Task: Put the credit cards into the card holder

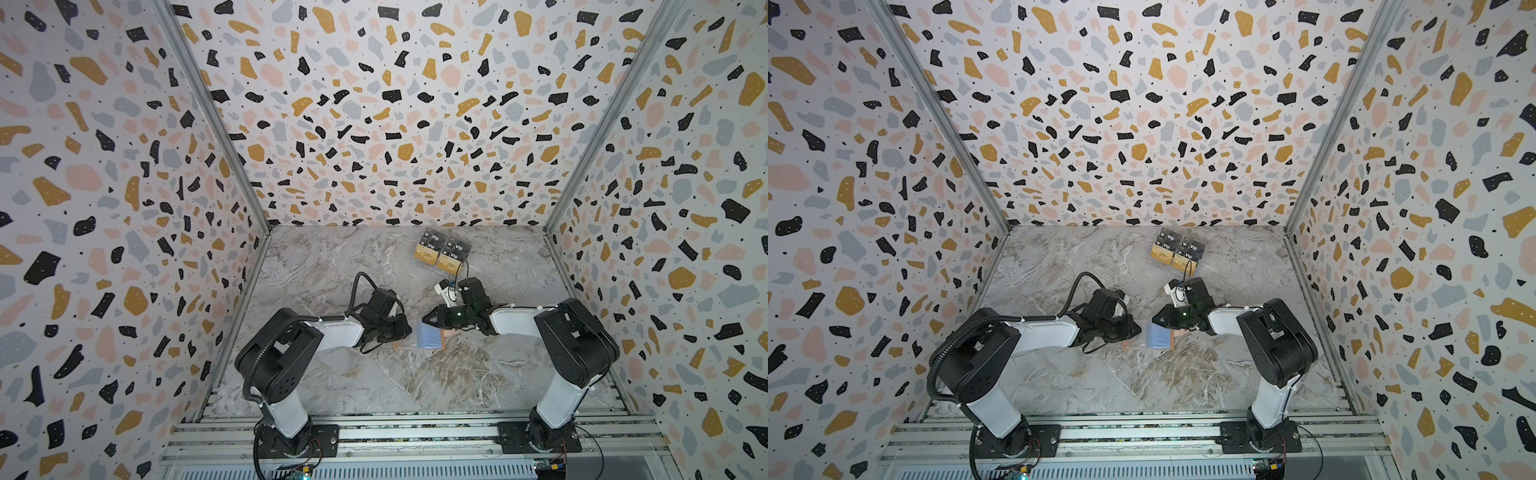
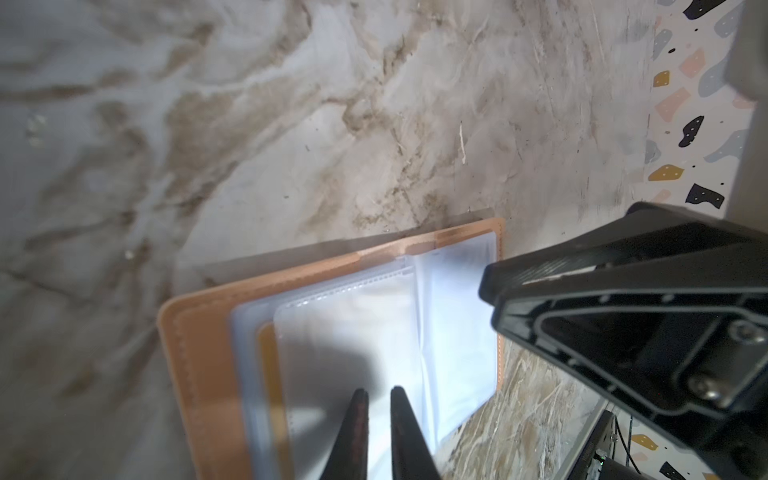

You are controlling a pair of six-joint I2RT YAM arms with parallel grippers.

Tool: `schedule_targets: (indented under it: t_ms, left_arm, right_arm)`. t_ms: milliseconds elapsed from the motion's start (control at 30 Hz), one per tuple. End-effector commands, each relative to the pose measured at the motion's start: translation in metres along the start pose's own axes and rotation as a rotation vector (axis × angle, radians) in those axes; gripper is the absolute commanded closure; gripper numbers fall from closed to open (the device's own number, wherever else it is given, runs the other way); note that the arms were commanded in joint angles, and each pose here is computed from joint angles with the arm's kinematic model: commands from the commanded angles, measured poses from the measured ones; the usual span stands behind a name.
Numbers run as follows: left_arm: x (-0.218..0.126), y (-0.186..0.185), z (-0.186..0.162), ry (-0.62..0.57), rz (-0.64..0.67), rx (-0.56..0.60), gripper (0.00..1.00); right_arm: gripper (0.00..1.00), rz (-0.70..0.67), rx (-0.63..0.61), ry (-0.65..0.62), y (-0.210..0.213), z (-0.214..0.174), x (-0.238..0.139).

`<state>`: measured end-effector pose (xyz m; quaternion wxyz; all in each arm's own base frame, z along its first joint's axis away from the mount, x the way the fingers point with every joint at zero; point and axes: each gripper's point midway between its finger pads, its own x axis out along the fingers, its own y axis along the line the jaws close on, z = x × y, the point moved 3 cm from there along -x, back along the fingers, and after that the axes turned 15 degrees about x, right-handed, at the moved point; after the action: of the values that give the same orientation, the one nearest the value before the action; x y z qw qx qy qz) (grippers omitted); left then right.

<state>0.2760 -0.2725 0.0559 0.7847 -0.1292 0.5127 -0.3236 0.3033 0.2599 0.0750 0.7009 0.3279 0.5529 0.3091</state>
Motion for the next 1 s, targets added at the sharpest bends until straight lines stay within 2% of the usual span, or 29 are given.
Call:
schedule_targets:
  t_ms: [0,100,200,300,400,567,767,967]
  left_arm:
    - [0.000,0.010,-0.009,0.036,0.056,0.032,0.86]
    - [-0.004,0.014,-0.008,0.046,0.100,0.054,0.85]
    - [-0.003,0.007,-0.002,0.031,0.080,0.058,0.85]
    - [-0.008,0.003,0.008,0.013,0.100,0.087,0.84]
    - [-0.018,-0.005,0.019,-0.017,0.096,0.118,0.83]
    - [-0.041,-0.024,0.036,-0.088,0.061,0.148,0.81]
    - [-0.057,-0.013,0.036,-0.115,0.082,0.143,0.80]
    - [-0.059,0.004,0.025,-0.105,0.096,0.116,0.80]
  right_arm:
    - [0.79,-0.023,-0.089,-0.032,0.017,0.018,-0.012]
    - [0.75,-0.076,-0.133,-0.060,0.016,0.034,-0.019]
    - [0.74,-0.125,-0.180,-0.110,0.018,0.058,-0.033]
    - [0.72,-0.142,-0.233,-0.177,0.030,0.091,-0.050]
    - [0.69,-0.198,-0.309,-0.180,0.044,0.120,-0.055]
    - [0.58,-0.272,-0.412,-0.223,0.058,0.160,-0.057]
    - [0.59,-0.318,-0.488,-0.201,0.066,0.202,-0.041]
    - [0.63,-0.398,-0.511,-0.146,0.051,0.230,-0.029]
